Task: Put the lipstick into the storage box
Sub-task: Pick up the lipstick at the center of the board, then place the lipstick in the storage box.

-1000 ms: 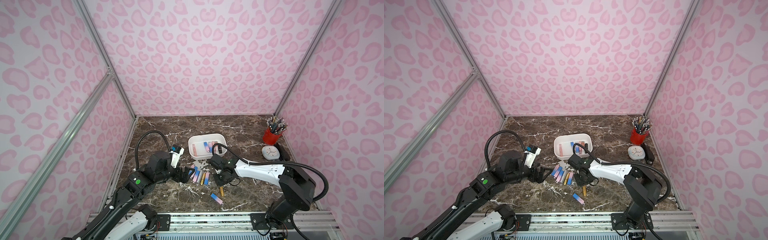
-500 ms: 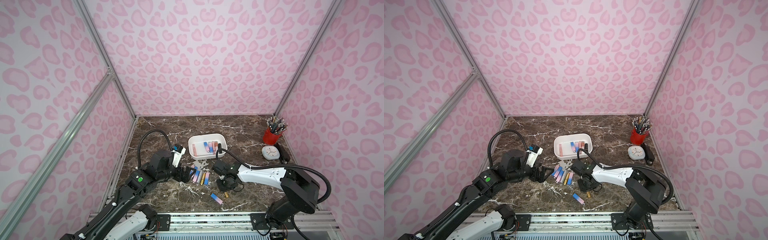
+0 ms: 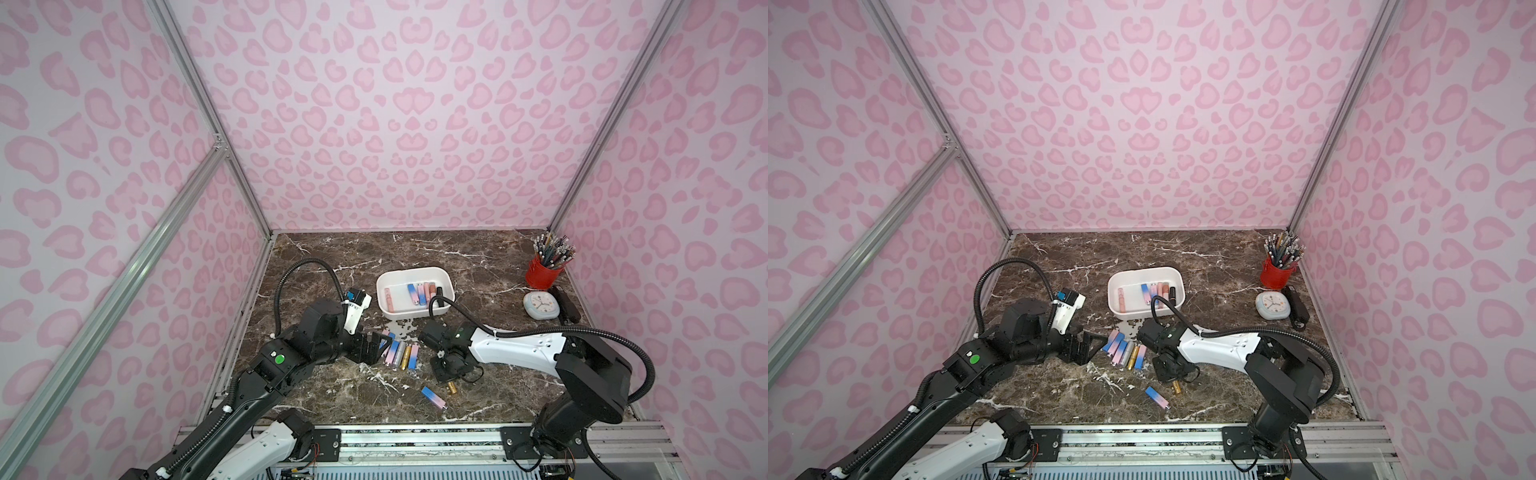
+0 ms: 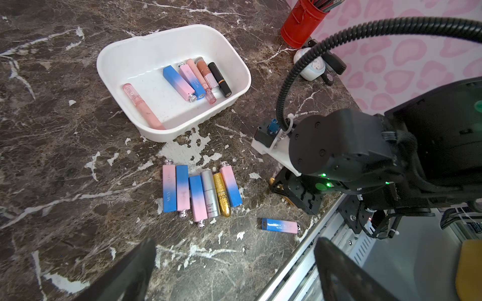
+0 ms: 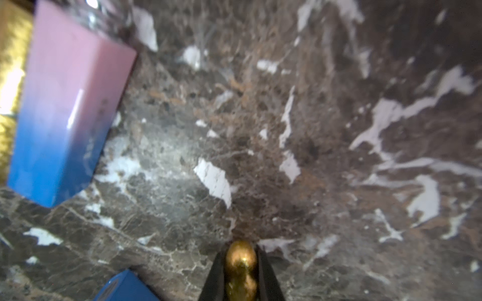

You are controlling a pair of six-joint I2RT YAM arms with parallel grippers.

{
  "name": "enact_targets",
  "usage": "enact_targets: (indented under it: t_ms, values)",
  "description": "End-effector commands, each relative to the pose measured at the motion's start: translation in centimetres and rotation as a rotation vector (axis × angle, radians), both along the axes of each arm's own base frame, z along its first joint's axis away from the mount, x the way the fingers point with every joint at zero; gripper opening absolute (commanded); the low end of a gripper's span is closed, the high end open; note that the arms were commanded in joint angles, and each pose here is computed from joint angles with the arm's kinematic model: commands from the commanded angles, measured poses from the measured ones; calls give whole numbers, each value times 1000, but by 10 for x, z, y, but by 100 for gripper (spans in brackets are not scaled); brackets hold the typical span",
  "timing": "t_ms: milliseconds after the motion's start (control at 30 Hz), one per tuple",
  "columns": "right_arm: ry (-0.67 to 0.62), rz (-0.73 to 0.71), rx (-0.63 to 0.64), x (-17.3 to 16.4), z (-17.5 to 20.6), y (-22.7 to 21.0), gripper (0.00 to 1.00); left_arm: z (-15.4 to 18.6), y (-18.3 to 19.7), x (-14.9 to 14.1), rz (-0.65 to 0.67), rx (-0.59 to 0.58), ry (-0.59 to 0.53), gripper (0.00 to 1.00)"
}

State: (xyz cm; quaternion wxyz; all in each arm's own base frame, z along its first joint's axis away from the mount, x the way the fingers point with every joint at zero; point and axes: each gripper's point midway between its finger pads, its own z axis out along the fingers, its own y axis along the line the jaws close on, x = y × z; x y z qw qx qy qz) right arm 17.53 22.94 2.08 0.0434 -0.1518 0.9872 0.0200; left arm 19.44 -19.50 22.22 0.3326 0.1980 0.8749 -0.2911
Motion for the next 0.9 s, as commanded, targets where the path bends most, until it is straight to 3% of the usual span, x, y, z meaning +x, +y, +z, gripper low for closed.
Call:
enact_targets:
  t_ms: [0, 400, 633, 867]
  values:
    - [-31, 14, -40, 11, 5, -4, 15, 7, 0, 3, -3, -4, -35, 97]
    - [-105, 33, 6, 66, 63, 14, 15, 9, 4, 7, 13, 19, -56, 97]
    - [-181, 17, 62, 127, 106, 27, 15, 12, 4, 14, 22, 21, -73, 97]
    - [-209, 31, 67, 194, 106, 41, 15, 12, 1, 21, 19, 11, -74, 97]
